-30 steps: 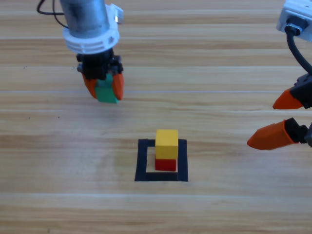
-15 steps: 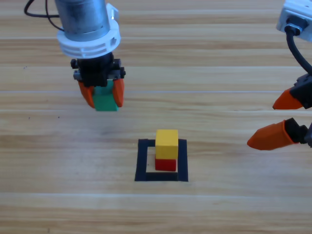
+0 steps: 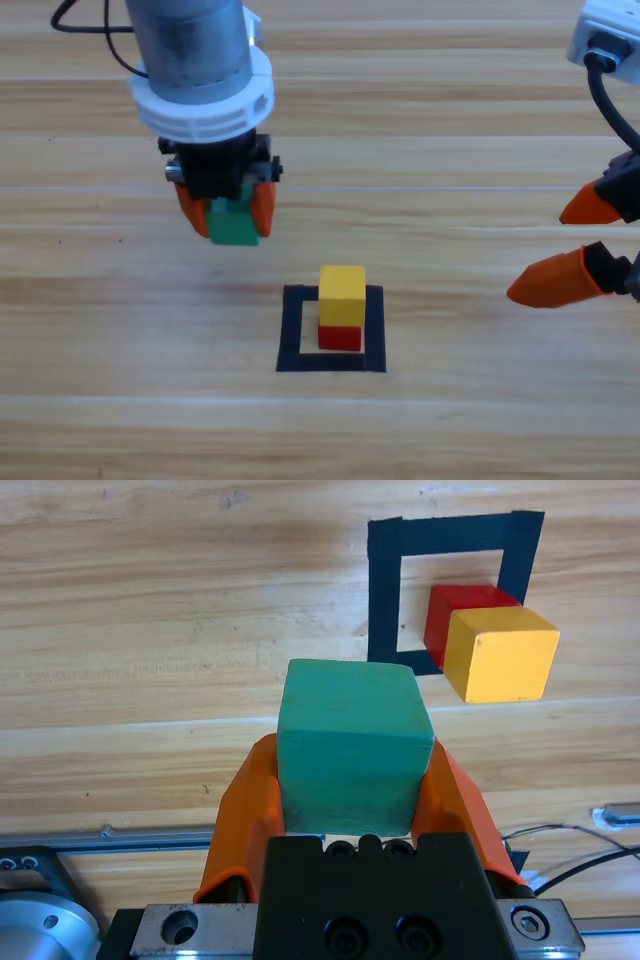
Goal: Stack the blocks in the rectangular block: red at the bottom, yellow in the middle, green on top
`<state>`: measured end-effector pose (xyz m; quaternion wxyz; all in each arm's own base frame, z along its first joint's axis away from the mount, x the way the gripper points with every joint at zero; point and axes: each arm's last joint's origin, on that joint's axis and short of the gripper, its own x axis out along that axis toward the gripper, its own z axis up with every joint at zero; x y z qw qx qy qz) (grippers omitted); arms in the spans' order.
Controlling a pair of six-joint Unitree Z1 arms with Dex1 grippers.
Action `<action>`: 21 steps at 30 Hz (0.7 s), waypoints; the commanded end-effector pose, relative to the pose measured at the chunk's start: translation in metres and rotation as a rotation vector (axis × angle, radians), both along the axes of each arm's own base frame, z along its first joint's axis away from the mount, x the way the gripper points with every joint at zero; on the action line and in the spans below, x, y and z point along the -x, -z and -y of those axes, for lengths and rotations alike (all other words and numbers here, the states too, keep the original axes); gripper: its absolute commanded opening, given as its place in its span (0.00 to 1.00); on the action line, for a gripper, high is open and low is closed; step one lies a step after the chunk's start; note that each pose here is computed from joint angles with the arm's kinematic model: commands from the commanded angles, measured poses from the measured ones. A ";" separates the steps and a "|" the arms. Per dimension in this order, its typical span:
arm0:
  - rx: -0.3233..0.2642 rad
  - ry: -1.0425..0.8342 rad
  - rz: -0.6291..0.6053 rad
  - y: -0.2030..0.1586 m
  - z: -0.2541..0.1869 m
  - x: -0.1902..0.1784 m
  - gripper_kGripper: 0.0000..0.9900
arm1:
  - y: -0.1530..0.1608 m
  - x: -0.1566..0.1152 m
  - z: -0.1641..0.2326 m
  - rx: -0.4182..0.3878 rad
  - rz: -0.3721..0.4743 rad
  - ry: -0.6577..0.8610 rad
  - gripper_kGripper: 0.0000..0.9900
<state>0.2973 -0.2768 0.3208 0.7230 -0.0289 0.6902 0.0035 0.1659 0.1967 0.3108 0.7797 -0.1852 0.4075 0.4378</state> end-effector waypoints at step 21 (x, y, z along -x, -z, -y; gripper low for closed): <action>-0.055 0.082 -0.038 0.047 0.062 0.003 0.00 | 0.010 -0.006 0.003 0.018 -0.039 0.021 0.99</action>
